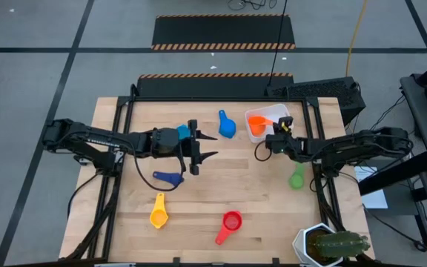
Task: Nest measuring cups in basket
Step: Put the orange measuring cup into the white bin
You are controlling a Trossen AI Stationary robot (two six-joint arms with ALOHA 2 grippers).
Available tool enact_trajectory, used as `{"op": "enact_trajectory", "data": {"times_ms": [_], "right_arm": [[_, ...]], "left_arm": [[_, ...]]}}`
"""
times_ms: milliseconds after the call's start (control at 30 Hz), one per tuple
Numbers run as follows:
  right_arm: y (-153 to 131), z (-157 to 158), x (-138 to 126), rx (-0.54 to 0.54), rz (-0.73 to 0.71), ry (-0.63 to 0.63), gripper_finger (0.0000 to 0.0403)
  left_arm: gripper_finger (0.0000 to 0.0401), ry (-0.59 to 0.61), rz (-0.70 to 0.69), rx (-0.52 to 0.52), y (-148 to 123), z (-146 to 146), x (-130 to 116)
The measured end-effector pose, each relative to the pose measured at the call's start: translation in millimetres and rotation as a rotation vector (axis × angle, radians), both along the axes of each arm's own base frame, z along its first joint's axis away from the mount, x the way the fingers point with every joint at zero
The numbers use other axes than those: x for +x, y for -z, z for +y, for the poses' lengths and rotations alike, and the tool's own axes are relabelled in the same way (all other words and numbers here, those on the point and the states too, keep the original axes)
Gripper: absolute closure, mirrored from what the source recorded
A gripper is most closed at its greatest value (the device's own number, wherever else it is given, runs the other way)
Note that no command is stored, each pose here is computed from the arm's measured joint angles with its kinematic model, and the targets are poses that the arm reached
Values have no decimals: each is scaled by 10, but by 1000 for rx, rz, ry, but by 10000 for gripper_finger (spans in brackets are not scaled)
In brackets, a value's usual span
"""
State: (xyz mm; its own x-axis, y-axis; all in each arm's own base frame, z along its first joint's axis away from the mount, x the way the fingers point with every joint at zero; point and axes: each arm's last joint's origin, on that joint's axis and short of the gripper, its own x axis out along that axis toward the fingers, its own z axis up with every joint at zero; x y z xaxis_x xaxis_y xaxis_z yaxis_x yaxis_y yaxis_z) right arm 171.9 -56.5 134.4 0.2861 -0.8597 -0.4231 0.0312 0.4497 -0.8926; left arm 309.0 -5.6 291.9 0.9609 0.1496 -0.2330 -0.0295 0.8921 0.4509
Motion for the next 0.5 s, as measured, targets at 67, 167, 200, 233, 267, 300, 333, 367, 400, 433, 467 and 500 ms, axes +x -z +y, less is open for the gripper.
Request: {"op": "enact_trajectory", "data": {"times_ms": [67, 167, 200, 233, 267, 300, 333, 367, 400, 433, 467, 500], "right_arm": [[4, -8, -7, 1, 6, 4, 370], [8, -9, -10, 3, 11, 4, 358], [10, -9, -12, 4, 14, 4, 354], [11, -8, -13, 6, 15, 4, 348], [12, -8, -13, 9, 11, 5, 341], [17, -6, -14, 19, 9, 0, 334], [25, -2, -16, 33, 10, -9, 327], [33, 0, -18, 50, 9, -17, 319], [37, -3, -22, 58, 5, -14, 311], [41, -6, -27, 64, 0, -7, 303], [46, -13, -36, 68, -1, 4, 295], [51, -23, -46, 69, 1, 18, 287]], "left_arm": [[187, 0, 0, 1, -1, 0, -1], [187, 0, 3, 3, 2, 1, 0], [187, 1, 3, 4, 2, 1, -1], [187, 1, 4, 6, 3, 1, -1], [187, 1, 5, 6, 4, 1, -1], [187, 1, 5, 6, 4, 1, -1], [187, 1, 6, 6, 5, 1, -1], [187, 1, 6, 6, 4, 1, -2], [187, 1, 6, 6, 5, 1, -1], [187, 1, 5, 6, 4, 1, -2], [187, 1, 6, 6, 4, 1, -2], [187, 1, 6, 6, 5, 1, -1]]}}
